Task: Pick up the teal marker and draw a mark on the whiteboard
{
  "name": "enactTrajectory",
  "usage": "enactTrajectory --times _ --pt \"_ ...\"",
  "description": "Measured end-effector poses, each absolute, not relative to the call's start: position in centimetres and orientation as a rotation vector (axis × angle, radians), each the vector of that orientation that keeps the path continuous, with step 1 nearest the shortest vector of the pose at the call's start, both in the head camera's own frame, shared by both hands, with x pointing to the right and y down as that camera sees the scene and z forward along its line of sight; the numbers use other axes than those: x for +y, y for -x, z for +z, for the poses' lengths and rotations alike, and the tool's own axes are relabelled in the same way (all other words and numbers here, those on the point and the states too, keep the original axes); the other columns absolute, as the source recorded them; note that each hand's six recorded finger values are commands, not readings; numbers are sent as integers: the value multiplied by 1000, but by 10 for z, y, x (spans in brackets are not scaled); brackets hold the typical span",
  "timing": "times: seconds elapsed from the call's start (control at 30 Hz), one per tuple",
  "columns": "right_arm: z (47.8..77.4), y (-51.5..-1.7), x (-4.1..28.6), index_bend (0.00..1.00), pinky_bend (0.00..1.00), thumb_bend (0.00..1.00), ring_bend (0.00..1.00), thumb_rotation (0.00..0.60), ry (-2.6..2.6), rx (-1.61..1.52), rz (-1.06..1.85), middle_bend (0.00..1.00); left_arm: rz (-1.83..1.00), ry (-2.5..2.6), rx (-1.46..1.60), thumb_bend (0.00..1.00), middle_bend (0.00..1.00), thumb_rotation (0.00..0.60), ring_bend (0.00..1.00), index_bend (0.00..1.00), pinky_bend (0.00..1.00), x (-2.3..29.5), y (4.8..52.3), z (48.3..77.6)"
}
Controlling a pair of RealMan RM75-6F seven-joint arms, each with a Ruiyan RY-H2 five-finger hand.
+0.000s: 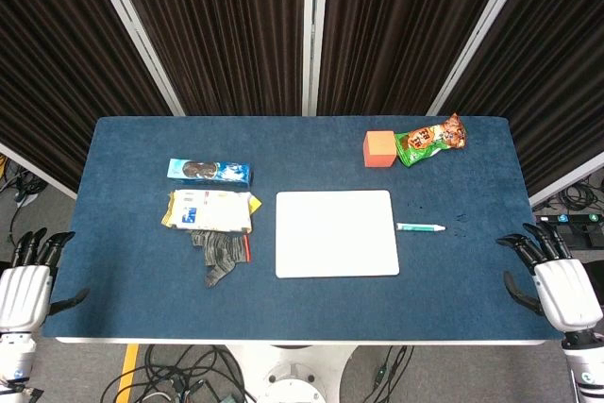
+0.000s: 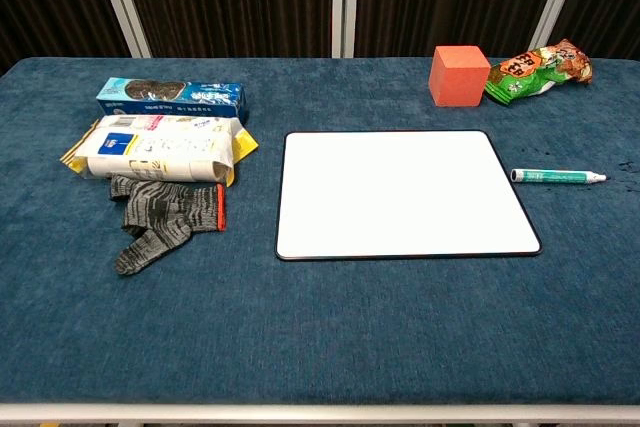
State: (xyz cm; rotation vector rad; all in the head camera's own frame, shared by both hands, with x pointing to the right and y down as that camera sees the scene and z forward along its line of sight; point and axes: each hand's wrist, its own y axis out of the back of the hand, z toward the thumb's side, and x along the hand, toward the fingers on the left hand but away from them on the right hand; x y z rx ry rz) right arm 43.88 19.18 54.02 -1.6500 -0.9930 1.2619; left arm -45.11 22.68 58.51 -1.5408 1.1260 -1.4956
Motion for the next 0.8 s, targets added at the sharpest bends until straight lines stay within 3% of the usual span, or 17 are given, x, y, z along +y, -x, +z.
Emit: enactTrajectory --times 0.2,0.33,0.43,0.63,0.8 --pt "545 -435 189 259 70 342 106 600 1662 -985 1264 287 -1506 1539 1120 93 159 600 38 159 40 226 452 586" --pt "548 -429 185 253 70 151 111 600 1650 -988 1258 295 -1500 1540 1126 93 158 600 38 159 40 226 451 586" --pt "554 -424 180 241 70 124 112 600 1632 -973 1275 299 -1495 1547 1131 93 158 600 38 159 40 225 450 587" --pt "596 -406 161 253 70 209 111 600 1627 -869 1389 306 -1498 1562 1136 93 159 600 38 159 40 225 453 592" --pt "654 -381 138 300 70 212 116 600 1677 -768 1492 330 -1512 1567 1145 93 158 600 38 159 40 225 458 595"
